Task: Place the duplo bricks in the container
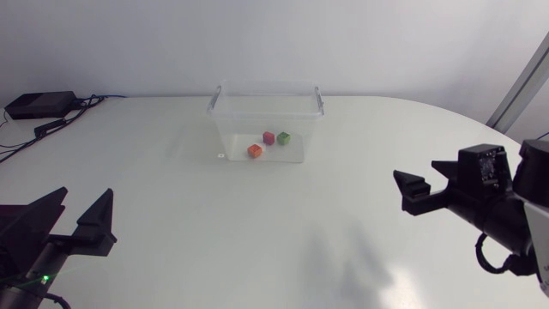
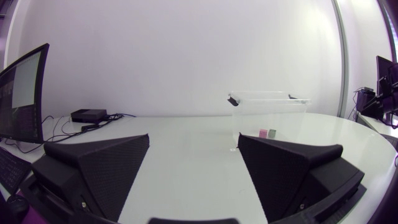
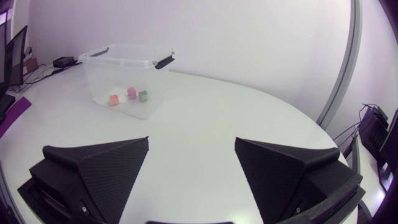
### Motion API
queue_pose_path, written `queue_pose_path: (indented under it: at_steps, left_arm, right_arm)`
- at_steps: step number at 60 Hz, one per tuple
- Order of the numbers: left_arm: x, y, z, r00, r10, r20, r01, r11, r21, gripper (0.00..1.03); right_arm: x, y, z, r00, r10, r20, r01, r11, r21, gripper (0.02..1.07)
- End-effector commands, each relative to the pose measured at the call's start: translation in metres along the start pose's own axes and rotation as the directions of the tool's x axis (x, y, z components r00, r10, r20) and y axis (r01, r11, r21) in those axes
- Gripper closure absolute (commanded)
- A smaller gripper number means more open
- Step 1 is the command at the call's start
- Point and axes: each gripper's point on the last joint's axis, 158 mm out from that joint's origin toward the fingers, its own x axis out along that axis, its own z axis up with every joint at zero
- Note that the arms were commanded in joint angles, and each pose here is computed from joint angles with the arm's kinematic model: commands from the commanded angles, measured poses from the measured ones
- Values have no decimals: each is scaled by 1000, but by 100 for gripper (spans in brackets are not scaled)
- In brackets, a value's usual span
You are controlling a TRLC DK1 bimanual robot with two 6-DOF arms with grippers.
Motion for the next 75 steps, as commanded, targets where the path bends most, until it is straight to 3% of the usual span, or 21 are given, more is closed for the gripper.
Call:
queue_pose_path:
  at_steps: [1,11,75]
  left_arm:
    - [1,1,-4,1000,4,2,-4,1000,-3,3]
    - [1,1,-4,1000,4,2,-4,1000,-3,3]
    - [1,0,-6,1000,-1,-5,1,1000,-26,3]
  right_arm:
    - [-7,-4,-7,999,-10,36,11,1000,-24,7]
    - [-34,-5,-12,992,-35,123,40,998,-38,7]
    - [-70,-26,-17,929,-200,311,155,974,164,7]
